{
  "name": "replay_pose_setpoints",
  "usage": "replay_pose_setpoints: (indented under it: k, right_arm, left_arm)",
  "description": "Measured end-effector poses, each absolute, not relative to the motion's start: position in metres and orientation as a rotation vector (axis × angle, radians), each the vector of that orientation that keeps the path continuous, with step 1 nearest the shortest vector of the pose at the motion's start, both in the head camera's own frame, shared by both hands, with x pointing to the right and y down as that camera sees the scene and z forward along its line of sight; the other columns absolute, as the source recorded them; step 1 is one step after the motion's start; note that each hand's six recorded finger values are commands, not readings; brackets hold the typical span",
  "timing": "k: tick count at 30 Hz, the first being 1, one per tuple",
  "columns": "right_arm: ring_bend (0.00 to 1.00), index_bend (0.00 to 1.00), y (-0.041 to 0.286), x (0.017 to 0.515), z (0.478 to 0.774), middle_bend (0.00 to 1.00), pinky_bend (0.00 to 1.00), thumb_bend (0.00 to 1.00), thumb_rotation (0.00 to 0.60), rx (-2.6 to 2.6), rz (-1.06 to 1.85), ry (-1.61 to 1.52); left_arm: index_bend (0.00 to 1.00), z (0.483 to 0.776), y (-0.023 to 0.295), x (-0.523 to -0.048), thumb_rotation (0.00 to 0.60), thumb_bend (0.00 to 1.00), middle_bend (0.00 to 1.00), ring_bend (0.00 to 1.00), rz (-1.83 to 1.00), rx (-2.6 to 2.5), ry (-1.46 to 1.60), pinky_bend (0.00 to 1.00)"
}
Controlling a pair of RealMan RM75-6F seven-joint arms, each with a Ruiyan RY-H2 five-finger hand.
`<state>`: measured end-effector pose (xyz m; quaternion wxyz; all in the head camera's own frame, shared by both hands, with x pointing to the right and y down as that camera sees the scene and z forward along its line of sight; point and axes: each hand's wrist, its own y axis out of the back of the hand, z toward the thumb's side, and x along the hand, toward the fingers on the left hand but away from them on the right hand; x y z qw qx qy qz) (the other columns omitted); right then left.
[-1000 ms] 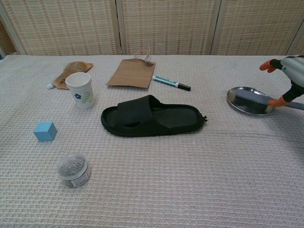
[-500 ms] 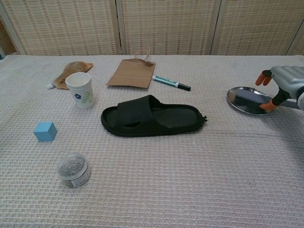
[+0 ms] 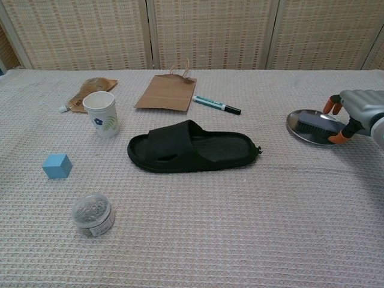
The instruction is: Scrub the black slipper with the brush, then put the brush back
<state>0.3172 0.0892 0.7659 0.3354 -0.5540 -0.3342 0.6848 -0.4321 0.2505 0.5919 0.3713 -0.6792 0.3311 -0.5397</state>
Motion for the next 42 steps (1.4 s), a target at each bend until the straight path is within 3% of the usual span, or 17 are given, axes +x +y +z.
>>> replay_pose_setpoints:
  k: [31,36,42]
  right_arm:
    - [0.18,0.37,0.0898,0.3136,0.7660,0.35,0.12,0.19,0.600,-1.458,1.795,-0.853]
    - [0.22,0.41,0.0891,0.3115,0.7673,0.37,0.15,0.22,0.600,-1.467,1.794,-0.851]
    - [0.24,0.44,0.0875,0.3084,0.7676,0.39,0.18,0.25,0.600,-1.471,1.788,-0.855]
  left_arm:
    - [0.00,0.5881,0.2532,-0.4312,0.600,0.46,0.00,0.00,-1.376,-1.733,0.850,0.10]
    - [0.00,0.5875,0.2540,-0.4315,0.600,0.56,0.00,0.00,-1.376,-1.730,0.847,0.10]
    - [0.00,0.5860,0.2550,-0.4316,0.600,0.58,0.00,0.00,-1.374,-1.724,0.850,0.10]
